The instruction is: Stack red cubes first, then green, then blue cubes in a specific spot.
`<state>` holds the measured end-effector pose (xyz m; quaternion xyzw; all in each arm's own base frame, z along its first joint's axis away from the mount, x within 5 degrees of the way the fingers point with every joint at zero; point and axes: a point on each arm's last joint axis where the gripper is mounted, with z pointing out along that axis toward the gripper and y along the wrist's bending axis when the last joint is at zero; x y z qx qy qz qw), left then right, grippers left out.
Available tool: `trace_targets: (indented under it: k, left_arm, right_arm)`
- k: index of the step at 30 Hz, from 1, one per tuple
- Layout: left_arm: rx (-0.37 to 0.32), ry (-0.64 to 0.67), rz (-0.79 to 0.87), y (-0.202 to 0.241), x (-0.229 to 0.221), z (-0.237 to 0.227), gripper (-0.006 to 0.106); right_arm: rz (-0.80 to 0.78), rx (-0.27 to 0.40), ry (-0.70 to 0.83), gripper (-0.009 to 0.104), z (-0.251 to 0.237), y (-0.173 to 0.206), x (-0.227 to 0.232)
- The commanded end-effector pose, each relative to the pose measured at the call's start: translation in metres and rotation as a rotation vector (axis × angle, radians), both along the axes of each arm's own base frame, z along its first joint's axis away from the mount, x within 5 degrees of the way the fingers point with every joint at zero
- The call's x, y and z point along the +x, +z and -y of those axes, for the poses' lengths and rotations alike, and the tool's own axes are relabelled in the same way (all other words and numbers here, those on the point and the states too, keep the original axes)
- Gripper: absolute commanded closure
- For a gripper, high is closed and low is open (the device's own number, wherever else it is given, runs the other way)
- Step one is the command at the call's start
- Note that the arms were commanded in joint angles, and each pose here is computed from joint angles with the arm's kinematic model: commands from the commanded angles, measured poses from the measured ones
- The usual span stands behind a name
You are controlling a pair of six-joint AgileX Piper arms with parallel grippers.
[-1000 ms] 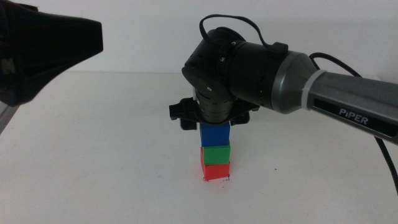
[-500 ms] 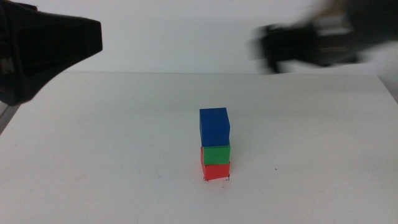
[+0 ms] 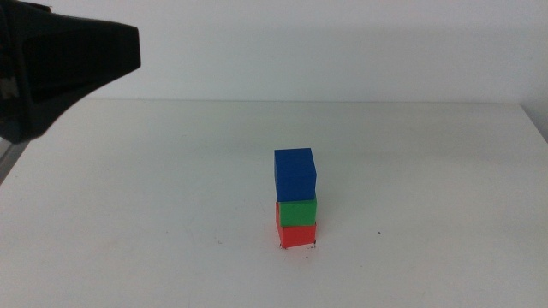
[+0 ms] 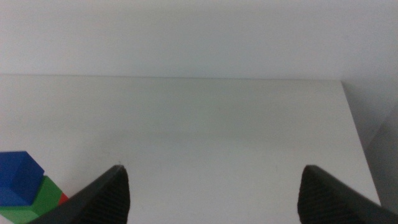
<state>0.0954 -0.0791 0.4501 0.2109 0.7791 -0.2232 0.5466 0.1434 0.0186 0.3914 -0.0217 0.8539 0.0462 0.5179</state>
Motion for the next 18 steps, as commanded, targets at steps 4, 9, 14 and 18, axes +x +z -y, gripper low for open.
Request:
trace_targets:
  k: [4, 9, 14, 18]
  left_arm:
    - [-0.017, 0.001, 0.010, 0.002, 0.000, 0.000, 0.007]
    - [-0.017, 0.001, 0.010, 0.002, 0.000, 0.000, 0.007]
    - [0.015, 0.018, 0.024, -0.005, 0.001, -0.003, 0.007]
    - [-0.024, 0.058, 0.031, -0.029, 0.000, -0.010, 0.007]
  right_arm:
    - [0.022, -0.004, 0.002, 0.002, 0.001, 0.000, 0.000]
    - [0.021, -0.001, 0.003, 0.002, 0.001, 0.000, 0.000]
    - [0.021, -0.001, 0.003, 0.002, 0.001, 0.000, 0.000]
    - [0.021, -0.001, 0.003, 0.002, 0.001, 0.000, 0.000]
